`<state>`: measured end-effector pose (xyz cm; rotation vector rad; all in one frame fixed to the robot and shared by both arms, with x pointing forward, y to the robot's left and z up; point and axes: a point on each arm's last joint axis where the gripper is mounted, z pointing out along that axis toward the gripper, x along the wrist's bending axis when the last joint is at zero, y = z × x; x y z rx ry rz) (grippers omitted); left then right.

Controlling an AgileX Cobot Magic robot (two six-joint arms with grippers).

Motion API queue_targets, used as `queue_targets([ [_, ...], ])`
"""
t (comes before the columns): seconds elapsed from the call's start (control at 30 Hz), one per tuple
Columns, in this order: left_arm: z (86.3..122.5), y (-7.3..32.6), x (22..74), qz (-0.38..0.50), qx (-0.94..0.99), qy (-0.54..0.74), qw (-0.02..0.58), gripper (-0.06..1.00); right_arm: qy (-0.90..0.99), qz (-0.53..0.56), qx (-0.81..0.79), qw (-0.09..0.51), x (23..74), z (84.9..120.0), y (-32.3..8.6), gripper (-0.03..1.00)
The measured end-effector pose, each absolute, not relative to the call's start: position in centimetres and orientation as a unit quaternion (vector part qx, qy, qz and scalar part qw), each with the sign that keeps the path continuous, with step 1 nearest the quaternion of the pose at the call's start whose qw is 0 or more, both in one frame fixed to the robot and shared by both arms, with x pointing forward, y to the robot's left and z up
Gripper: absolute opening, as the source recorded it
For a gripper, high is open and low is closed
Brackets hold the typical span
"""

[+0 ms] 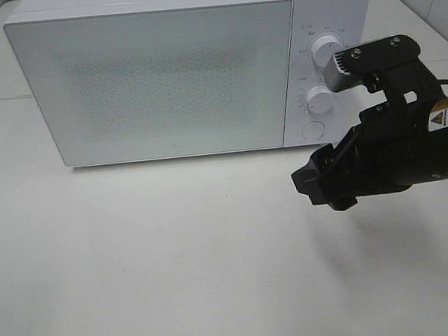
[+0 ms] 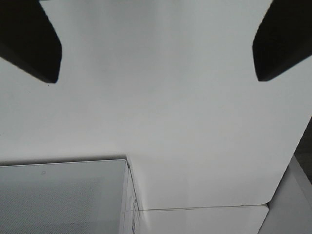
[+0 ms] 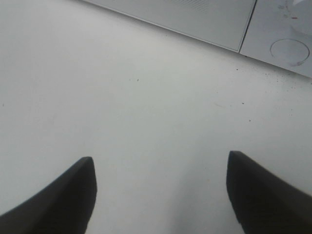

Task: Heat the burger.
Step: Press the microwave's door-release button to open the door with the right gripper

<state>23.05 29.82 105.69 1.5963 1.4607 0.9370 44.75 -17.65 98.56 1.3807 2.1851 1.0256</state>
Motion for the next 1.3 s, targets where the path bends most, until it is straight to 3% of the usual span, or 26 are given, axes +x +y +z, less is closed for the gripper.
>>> queue_targets([
  [0.27, 105.7, 29.8, 23.1, 0.367, 0.626, 0.573, 0.382, 0.99, 0.822, 0.316, 0.439, 0.179, 42.7, 101.2, -18.7, 0.75],
  [0.93, 105.7, 29.8, 23.1, 0.367, 0.626, 0.573, 0.382, 0.99, 0.802, 0.359, 0.434, 0.198, 35.4, 106.8, -22.8, 0.76],
  [1.3, 105.7, 29.8, 23.1, 0.367, 0.626, 0.573, 0.382, 0.99, 0.749, 0.35, 0.512, 0.231, 32.6, 106.1, -26.3, 0.76],
])
